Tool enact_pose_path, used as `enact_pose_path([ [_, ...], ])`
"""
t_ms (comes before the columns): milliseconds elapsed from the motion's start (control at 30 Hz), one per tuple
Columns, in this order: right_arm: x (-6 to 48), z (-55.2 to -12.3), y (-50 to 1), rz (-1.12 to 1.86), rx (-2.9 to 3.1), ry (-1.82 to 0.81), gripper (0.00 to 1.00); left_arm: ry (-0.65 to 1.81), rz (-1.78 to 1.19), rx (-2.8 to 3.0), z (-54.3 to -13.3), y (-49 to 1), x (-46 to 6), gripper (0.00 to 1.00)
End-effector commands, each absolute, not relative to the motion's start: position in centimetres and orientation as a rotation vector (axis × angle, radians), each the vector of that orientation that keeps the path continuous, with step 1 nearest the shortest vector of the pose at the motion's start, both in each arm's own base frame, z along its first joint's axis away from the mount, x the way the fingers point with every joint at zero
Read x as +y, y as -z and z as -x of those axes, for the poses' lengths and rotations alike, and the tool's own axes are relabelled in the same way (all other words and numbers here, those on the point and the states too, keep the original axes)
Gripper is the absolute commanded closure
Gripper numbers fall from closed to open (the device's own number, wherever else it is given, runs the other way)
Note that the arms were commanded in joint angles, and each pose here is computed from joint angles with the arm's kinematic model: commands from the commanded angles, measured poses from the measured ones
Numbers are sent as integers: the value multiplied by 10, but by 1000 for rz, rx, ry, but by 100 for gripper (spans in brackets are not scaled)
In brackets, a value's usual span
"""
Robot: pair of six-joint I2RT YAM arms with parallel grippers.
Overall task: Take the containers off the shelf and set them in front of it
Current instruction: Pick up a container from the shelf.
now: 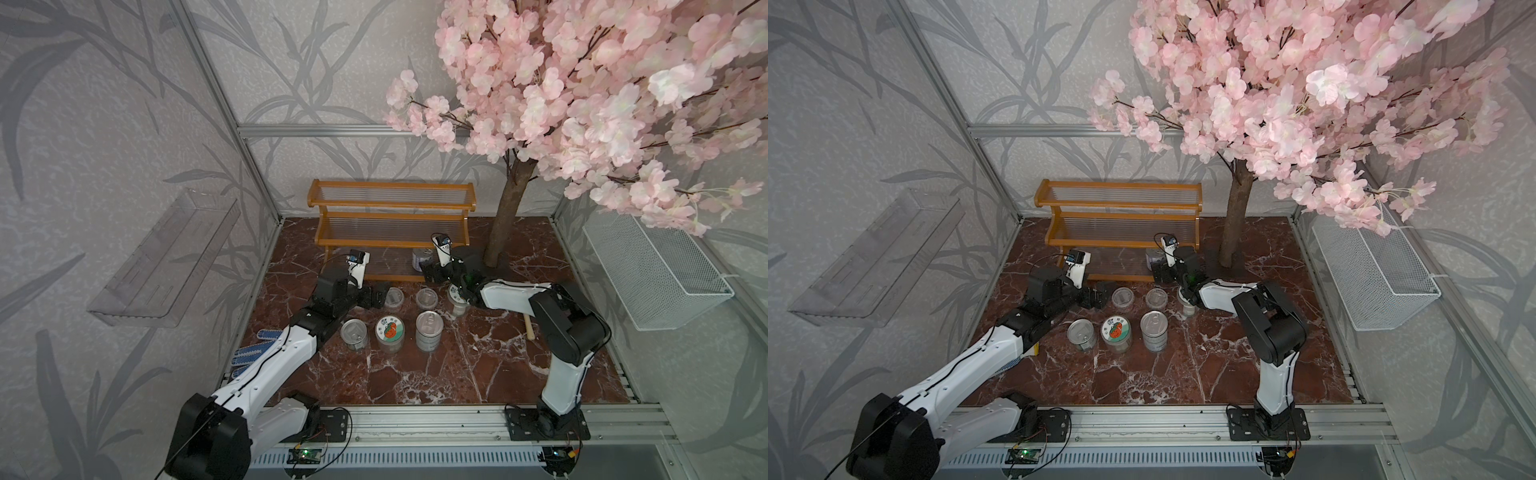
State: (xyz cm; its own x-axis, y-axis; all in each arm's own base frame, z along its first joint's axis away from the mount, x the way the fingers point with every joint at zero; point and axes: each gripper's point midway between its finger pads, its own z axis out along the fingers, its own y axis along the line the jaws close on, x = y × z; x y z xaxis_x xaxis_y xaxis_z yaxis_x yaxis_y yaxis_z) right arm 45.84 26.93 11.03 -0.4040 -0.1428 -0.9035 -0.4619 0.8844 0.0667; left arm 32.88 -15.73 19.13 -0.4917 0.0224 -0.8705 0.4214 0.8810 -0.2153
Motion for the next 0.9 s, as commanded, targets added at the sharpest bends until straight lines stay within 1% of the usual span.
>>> enact_pose_path([
  [0, 285, -471, -131, 430, 1870, -434, 1, 511, -305, 2030, -332, -190, -155, 0],
  [433, 289, -497, -122, 368, 1845, -391, 1, 507, -295, 2067, -330, -175, -150, 0],
  [767, 295, -501, -114, 399, 1840, -408, 0, 515, -295, 2085, -331, -170, -151, 0],
  [867, 299, -500, -114, 420, 1832, -430, 10, 514, -294, 2086, -332, -169, -151, 0],
])
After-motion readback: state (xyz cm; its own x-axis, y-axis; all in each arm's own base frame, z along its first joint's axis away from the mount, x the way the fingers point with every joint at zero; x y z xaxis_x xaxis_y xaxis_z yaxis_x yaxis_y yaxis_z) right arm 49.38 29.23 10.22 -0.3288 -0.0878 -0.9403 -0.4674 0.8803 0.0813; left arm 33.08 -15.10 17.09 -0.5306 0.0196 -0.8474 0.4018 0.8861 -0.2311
